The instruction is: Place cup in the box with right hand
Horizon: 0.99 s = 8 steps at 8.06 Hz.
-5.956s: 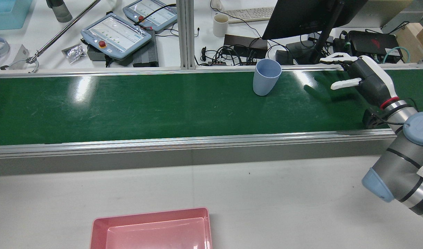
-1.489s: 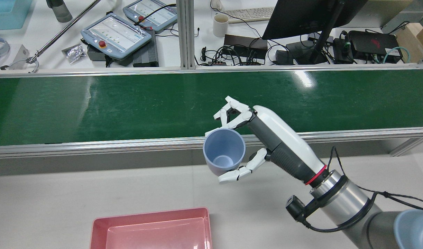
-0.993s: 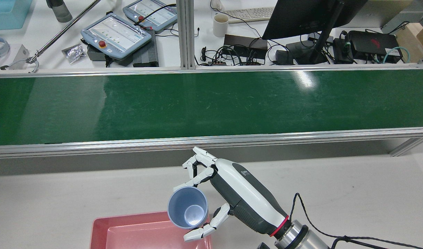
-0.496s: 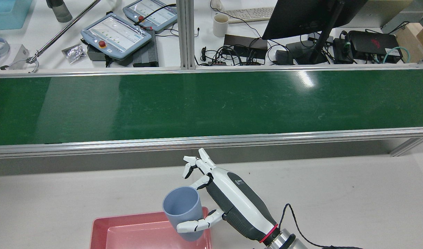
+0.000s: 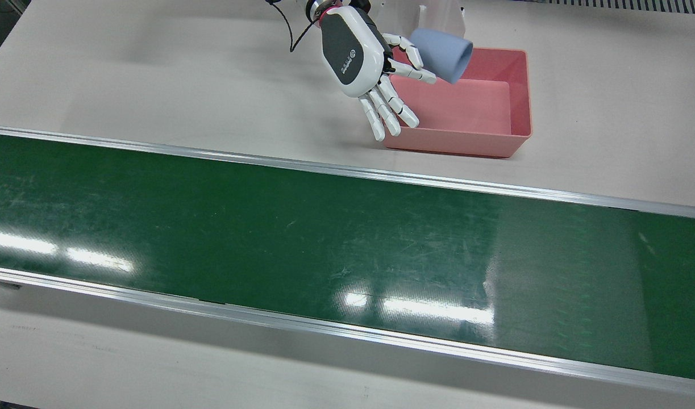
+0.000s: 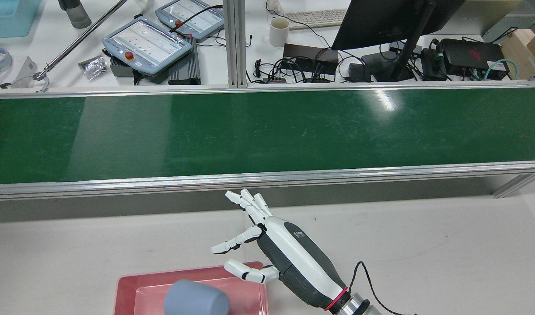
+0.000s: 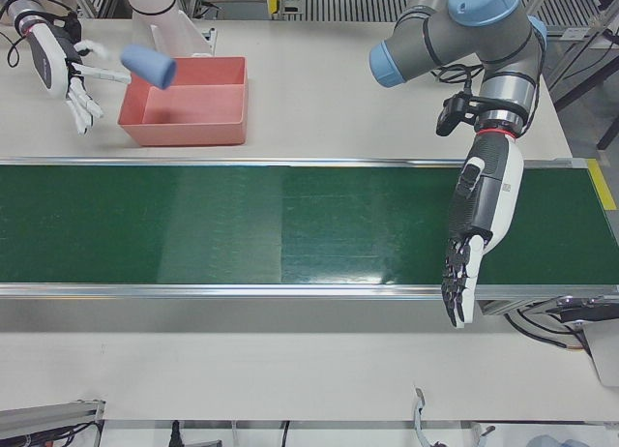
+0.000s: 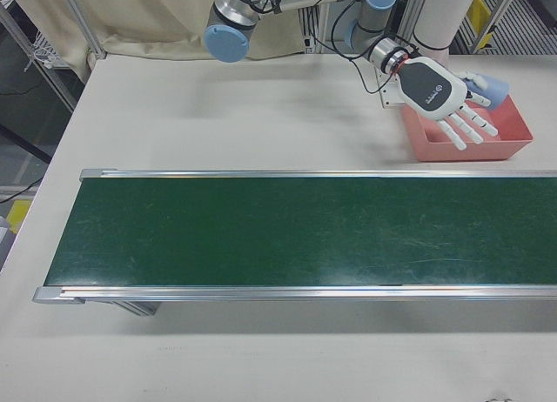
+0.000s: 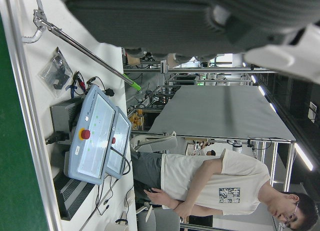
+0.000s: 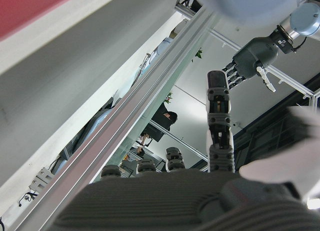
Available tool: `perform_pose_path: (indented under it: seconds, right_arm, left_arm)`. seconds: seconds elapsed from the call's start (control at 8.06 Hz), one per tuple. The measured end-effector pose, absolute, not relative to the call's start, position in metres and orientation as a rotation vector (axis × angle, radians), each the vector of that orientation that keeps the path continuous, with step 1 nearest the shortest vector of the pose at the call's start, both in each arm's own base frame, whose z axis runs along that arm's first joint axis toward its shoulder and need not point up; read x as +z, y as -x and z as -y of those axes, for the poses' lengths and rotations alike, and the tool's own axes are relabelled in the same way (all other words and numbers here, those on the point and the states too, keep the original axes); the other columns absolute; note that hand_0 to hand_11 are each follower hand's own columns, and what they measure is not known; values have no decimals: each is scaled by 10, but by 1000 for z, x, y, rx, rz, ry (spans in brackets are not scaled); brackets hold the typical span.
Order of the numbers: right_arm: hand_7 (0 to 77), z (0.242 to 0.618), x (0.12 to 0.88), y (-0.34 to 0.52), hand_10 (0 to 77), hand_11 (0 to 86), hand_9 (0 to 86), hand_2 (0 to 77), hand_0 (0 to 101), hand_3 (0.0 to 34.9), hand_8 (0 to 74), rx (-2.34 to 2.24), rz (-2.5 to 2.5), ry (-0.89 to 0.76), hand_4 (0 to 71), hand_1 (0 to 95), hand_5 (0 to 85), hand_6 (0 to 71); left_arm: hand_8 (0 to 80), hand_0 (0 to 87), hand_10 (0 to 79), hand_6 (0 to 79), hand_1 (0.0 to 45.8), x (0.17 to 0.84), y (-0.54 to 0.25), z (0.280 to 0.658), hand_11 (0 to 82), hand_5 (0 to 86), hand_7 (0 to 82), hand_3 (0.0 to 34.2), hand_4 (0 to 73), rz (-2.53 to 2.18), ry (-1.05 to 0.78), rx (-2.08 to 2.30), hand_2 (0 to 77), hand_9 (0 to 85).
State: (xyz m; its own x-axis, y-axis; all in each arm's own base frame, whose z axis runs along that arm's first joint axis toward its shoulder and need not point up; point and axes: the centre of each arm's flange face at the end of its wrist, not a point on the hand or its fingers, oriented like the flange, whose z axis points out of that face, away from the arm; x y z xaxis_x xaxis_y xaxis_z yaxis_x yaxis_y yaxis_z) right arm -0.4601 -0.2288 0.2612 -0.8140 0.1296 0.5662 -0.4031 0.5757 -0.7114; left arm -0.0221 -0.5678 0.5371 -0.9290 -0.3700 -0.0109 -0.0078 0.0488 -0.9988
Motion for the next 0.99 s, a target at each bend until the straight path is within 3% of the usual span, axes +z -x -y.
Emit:
perform_pose_path:
  seconds: [0.12, 0.25, 0.37, 0.5, 0.62, 0.74, 0.87, 0.99]
  right_arm:
    - [136, 228, 261, 461, 5, 11, 27, 327, 0, 109, 11, 1207, 2231, -214, 425, 54, 11, 5]
    - [147, 228, 260, 462, 5, 11, 44, 256, 0, 150, 22, 1206, 2231, -212, 327, 27, 11, 5]
    - [169, 228, 259, 464, 5, 11, 44, 218, 0, 187, 22, 1207, 2233, -210, 180, 27, 5, 5]
    - [147, 230, 259, 460, 5, 11, 27, 16, 0, 267, 71, 1218, 2240, -198, 229, 22, 5, 5]
    - [147, 239, 267, 443, 5, 11, 27, 16, 0, 301, 71, 1251, 2254, -169, 229, 22, 5, 5]
    - [185, 258, 278, 415, 0, 11, 60, 11, 40, 301, 65, 1296, 2276, -142, 278, 5, 5, 5]
    - [185, 285, 288, 381, 0, 11, 60, 11, 40, 301, 65, 1325, 2310, -128, 278, 5, 5, 5]
    - [202, 321, 294, 346, 0, 11, 65, 11, 191, 280, 65, 1324, 2354, -133, 316, 5, 5, 5]
  left_arm:
    - [0, 0, 0, 0, 5, 537, 22, 568, 0, 0, 0, 0, 0, -2063, 385, -1962, 5, 0]
    - [0, 0, 0, 0, 5, 537, 22, 568, 0, 0, 0, 0, 0, -2064, 385, -1962, 5, 0]
    - [0, 0, 0, 0, 5, 537, 22, 568, 0, 0, 0, 0, 0, -2064, 385, -1962, 5, 0]
    - [0, 0, 0, 0, 5, 537, 22, 568, 0, 0, 0, 0, 0, -2064, 385, -1962, 5, 0]
    - [0, 0, 0, 0, 5, 537, 22, 568, 0, 0, 0, 0, 0, -2064, 385, -1962, 5, 0]
    - [0, 0, 0, 0, 5, 537, 22, 568, 0, 0, 0, 0, 0, -2064, 385, -1962, 5, 0]
    - [0, 0, 0, 0, 5, 537, 22, 568, 0, 0, 0, 0, 0, -2064, 384, -1962, 5, 0]
    - [0, 0, 0, 0, 5, 537, 22, 568, 0, 0, 0, 0, 0, -2064, 384, -1961, 5, 0]
